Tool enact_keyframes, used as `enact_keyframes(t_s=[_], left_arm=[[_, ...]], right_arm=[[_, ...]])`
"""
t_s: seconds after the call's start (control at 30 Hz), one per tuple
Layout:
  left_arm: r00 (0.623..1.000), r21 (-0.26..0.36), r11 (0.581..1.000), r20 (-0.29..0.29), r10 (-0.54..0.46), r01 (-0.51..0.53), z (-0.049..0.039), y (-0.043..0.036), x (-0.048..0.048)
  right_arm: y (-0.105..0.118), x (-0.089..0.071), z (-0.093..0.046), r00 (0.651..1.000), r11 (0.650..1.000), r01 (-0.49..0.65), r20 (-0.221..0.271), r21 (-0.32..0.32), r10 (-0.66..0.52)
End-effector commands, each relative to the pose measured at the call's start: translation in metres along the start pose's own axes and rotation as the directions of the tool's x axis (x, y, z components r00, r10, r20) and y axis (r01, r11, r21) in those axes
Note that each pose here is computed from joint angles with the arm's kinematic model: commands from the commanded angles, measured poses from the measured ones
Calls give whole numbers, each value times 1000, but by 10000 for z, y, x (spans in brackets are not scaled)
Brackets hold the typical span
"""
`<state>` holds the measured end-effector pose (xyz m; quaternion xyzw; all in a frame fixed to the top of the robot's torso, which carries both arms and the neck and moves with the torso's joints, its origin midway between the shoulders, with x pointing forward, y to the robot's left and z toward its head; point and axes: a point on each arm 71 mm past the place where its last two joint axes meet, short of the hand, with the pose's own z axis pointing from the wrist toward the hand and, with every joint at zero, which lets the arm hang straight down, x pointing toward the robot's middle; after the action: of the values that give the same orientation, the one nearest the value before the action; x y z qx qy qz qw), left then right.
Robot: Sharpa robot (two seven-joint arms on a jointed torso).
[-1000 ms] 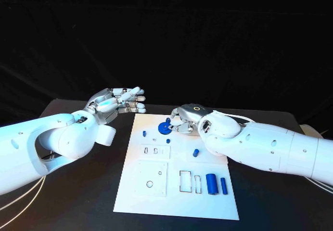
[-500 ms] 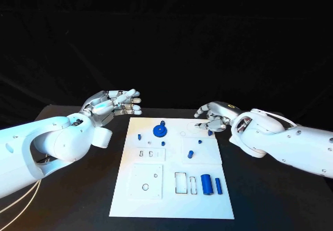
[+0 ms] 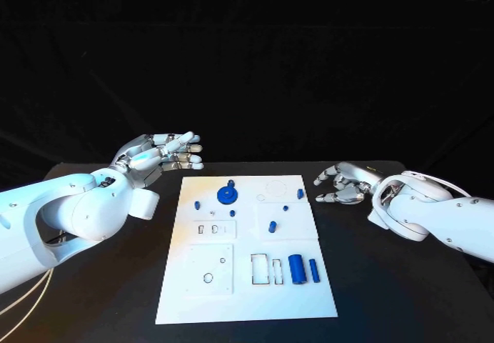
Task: Assemble the parts on the task board
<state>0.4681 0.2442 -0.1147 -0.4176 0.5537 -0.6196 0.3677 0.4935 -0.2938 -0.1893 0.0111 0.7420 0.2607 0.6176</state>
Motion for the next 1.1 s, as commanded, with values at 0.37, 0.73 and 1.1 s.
enact_keyframes(t_s=[0.37,0.73,1.1], left_arm=[[1000,12,1000,-17,-2,2,7,-2,-15],[1000,10,1000,-14,-2,2,6,-1,-20],[1000,9,1000,-14,-1,2,8,1,-18]], right_arm=[[29,135,165,999,1000,28,26,-5,-28],[54,156,295,999,999,36,40,10,-36],[100,250,371,999,999,34,15,6,-34]])
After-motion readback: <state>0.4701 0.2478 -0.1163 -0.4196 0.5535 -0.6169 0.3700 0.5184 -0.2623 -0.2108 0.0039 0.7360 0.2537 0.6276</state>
